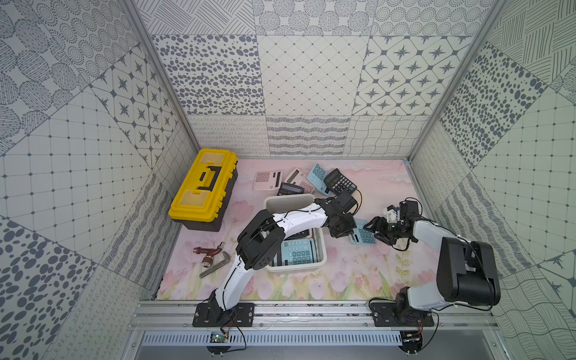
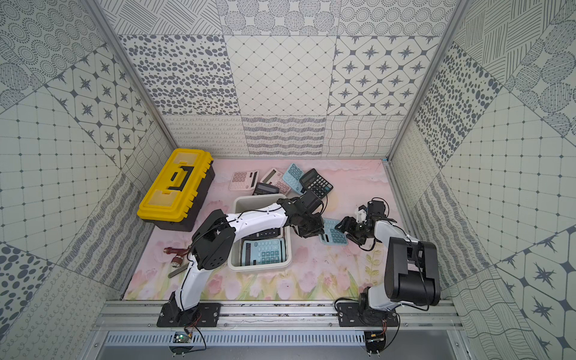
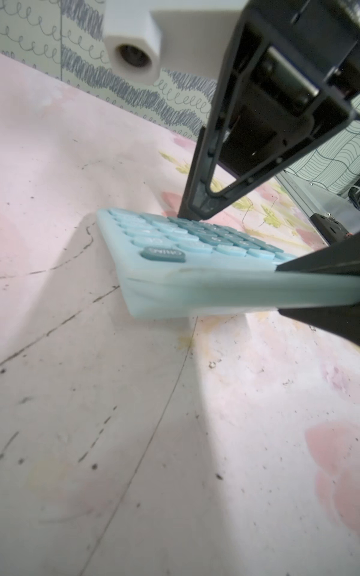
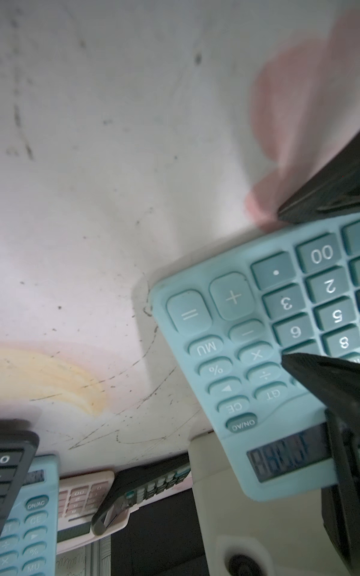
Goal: Put the calculator in the storage box
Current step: Pick up the calculator from the center of the board.
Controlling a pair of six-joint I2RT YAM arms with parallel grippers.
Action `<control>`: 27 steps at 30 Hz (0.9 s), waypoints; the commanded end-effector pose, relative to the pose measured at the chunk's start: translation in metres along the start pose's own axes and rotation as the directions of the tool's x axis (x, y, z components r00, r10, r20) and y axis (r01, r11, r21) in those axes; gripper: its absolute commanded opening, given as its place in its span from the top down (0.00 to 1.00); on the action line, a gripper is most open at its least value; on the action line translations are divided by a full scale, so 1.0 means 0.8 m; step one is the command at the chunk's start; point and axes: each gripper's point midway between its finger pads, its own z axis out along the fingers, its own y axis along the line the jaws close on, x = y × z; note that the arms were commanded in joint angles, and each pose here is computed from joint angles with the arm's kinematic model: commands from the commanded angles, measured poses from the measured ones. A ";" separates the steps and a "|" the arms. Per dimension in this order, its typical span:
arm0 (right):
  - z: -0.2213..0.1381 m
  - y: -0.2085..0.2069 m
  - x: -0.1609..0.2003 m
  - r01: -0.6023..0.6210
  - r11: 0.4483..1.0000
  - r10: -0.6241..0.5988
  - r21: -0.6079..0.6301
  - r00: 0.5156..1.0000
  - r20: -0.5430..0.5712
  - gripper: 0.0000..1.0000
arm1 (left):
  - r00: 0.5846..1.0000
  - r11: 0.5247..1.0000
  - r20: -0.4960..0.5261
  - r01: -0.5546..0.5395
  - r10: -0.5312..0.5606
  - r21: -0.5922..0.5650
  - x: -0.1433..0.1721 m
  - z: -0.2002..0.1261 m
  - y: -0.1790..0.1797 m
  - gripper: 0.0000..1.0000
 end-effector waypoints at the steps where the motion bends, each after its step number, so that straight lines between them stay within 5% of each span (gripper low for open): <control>1: -0.025 0.033 0.000 0.004 0.997 -0.003 -0.071 1.000 0.018 0.22 | 0.997 0.998 0.031 -0.066 0.065 0.022 -0.006 -0.027 -0.018 1.00; 6: -0.066 0.054 -0.012 0.027 0.997 -0.019 -0.079 0.995 0.097 0.03 | 0.993 0.993 0.047 -0.107 0.105 0.047 -0.008 -0.059 -0.036 1.00; 20: -0.174 0.103 -0.036 0.033 0.990 0.015 -0.140 0.944 0.328 0.03 | 0.970 0.937 0.069 -0.244 0.235 0.248 -0.003 -0.171 -0.108 1.00; 27: -0.198 0.144 -0.040 0.099 0.936 0.031 -0.338 0.933 0.358 0.03 | 0.966 0.901 0.073 -0.257 0.247 0.348 -0.018 -0.223 -0.101 1.00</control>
